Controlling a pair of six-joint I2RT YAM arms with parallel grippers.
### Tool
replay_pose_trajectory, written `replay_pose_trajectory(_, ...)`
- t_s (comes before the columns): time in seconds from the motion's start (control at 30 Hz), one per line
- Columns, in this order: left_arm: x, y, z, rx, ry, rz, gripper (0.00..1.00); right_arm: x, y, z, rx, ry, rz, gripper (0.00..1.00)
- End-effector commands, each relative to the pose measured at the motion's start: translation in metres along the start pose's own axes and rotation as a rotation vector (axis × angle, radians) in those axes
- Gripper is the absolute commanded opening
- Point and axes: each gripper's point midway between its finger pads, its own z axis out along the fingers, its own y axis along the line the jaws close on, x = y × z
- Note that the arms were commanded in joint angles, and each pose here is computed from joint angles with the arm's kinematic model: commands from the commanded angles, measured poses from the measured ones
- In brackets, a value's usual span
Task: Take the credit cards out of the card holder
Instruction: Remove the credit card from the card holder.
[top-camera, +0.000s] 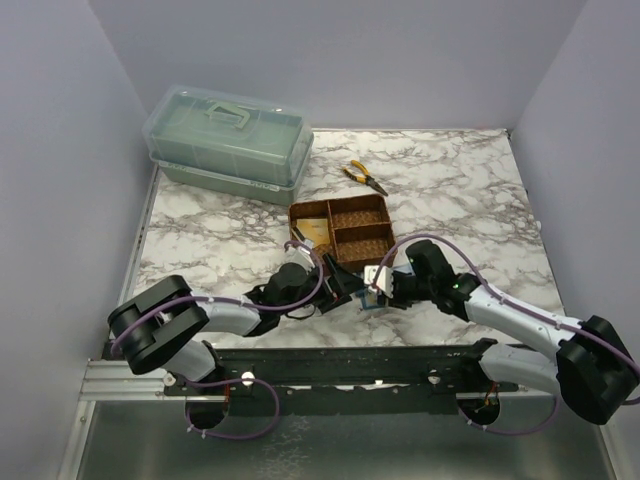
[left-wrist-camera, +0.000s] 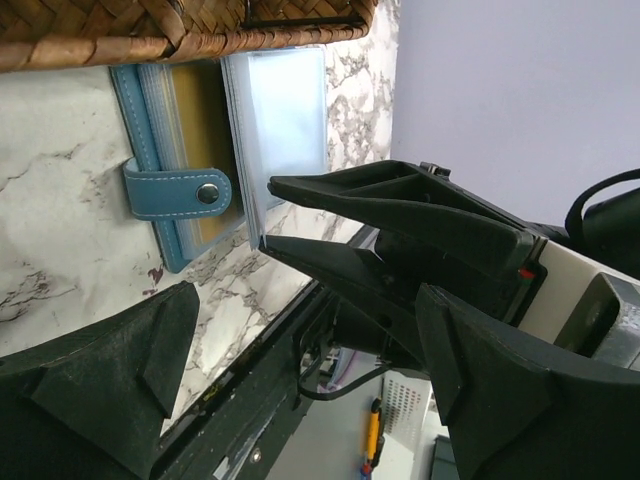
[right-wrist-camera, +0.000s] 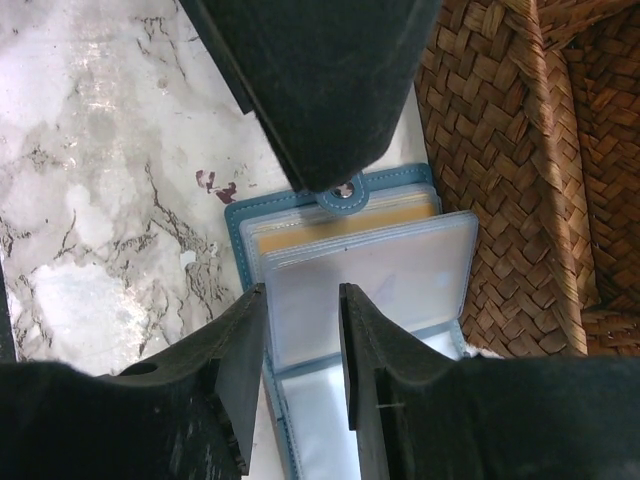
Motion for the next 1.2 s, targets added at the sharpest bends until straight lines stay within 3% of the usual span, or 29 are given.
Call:
replay_pose_trajectory(0.0, 0.001, -0.015, 0.009, 0.054, 0.026, 0.011, 0.98, 0.004, -0.002, -0.004, 0.014, 0.013, 0.025, 0.39)
replay_pose_trajectory(0.23, 0.000, -0.030, 0.023, 0.116, 0.034, 0.011, 0.97, 0.005, -0.002, -0.007, 0.017, 0.007, 0.034, 0.40)
replay_pose_trajectory(0.83, 0.006, -0.029, 0.048, 0.150, 0.080, -0.019, 0.95, 0.006, -0.004, -0.009, 0.019, 0.004, 0.046, 0.47)
replay_pose_trajectory(1.17, 0.006, -0.017, 0.054, 0.120, 0.071, -0.048, 0.94, 0.005, -0.011, -0.013, 0.053, -0.002, 0.059, 0.45)
